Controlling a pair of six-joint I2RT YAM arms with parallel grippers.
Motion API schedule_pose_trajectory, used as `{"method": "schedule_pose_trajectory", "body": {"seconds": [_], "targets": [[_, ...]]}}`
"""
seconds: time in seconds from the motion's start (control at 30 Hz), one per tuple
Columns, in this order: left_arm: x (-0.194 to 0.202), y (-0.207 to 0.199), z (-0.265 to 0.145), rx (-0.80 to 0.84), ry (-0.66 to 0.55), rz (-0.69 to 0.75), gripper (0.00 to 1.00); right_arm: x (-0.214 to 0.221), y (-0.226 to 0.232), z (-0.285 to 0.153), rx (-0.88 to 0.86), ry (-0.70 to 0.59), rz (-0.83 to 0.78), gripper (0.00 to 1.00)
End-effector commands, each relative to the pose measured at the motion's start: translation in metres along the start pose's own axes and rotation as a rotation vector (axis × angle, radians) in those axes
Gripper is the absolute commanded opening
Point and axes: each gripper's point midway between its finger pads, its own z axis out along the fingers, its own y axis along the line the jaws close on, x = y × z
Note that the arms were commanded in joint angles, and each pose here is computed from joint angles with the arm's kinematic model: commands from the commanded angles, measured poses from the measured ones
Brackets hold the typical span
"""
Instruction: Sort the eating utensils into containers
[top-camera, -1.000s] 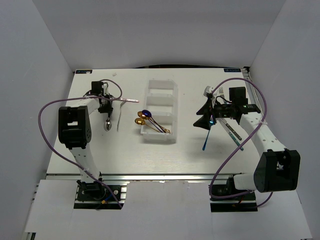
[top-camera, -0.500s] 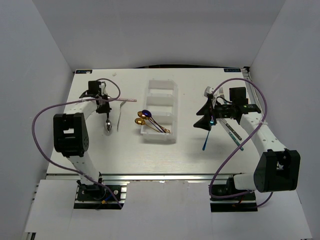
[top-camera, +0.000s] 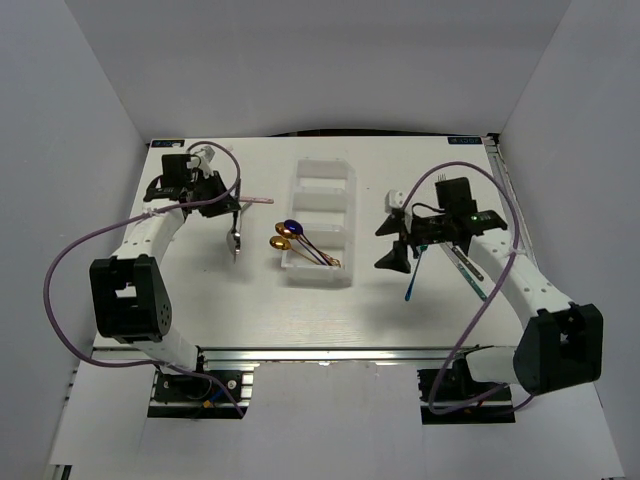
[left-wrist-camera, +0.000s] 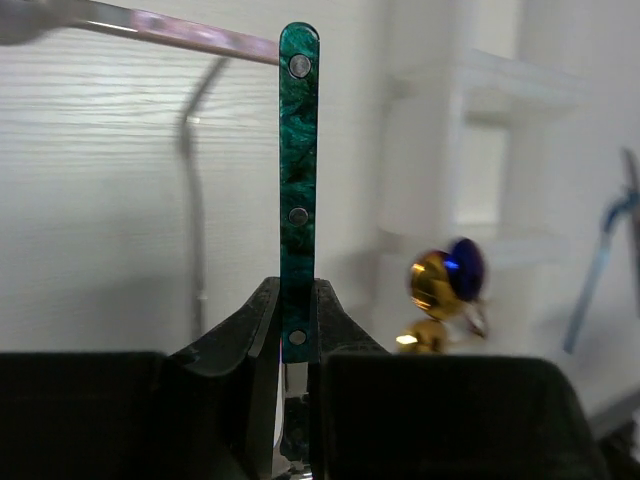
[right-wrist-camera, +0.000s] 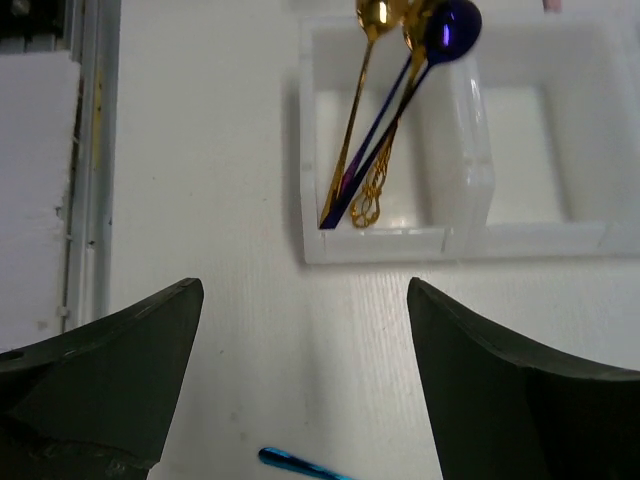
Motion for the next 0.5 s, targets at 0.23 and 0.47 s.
{"method": "schedule_pose_trajectory", "body": {"seconds": [0.23, 0.47], "targets": [[0.029, -0.152, -0.081, 0.694, 0.169, -0.018, 0.01, -0.097, 0.010, 0.031, -0.014, 0.002, -0.917, 0.89], [0.081, -0.205, -0.093, 0.830, 0.340, 0.037, 0.02, -0.118, 0.019, 0.067, -0.092, 0.099, -1.115, 0.89]]}}
